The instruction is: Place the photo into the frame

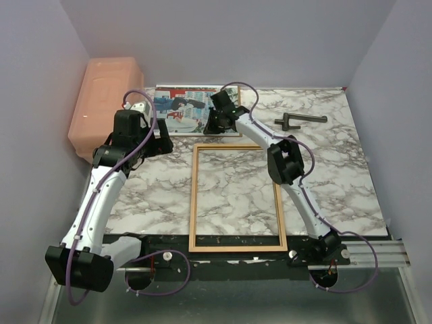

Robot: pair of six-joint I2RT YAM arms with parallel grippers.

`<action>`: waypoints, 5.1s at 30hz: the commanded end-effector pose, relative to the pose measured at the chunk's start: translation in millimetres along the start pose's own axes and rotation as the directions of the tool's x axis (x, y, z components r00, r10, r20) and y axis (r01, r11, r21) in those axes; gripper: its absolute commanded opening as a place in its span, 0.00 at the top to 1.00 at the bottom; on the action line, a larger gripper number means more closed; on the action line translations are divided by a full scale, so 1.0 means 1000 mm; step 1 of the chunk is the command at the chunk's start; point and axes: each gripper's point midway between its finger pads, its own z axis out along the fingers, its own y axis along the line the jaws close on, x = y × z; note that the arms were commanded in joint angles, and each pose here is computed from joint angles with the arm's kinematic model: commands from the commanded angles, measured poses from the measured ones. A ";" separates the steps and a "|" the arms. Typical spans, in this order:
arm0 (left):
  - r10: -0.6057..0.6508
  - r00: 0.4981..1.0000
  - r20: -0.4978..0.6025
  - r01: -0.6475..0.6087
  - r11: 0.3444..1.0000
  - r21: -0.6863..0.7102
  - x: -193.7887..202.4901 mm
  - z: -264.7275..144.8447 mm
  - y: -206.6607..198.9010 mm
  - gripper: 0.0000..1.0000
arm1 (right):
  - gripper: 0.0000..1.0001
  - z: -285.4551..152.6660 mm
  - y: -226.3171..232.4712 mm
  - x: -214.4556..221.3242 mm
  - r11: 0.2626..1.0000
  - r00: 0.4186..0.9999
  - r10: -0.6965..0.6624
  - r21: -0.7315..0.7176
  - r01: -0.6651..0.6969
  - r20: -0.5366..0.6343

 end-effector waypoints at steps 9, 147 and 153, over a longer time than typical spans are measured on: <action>-0.005 0.999 -0.035 0.006 0.999 0.042 0.022 0.004 -0.002 0.01 | 0.99 -0.005 -0.105 -0.023 0.919 0.991 0.046 0.384 -0.091 0.125; -0.105 0.992 0.076 0.072 0.933 0.352 -0.097 0.014 -0.065 0.02 | 0.26 -0.056 0.041 0.004 0.952 0.961 -0.273 -0.153 0.266 -0.030; -0.124 0.954 0.273 0.029 0.944 0.329 -0.104 -0.044 -0.061 0.01 | 0.25 -0.034 0.070 0.024 0.913 0.921 -0.385 -0.115 0.390 0.063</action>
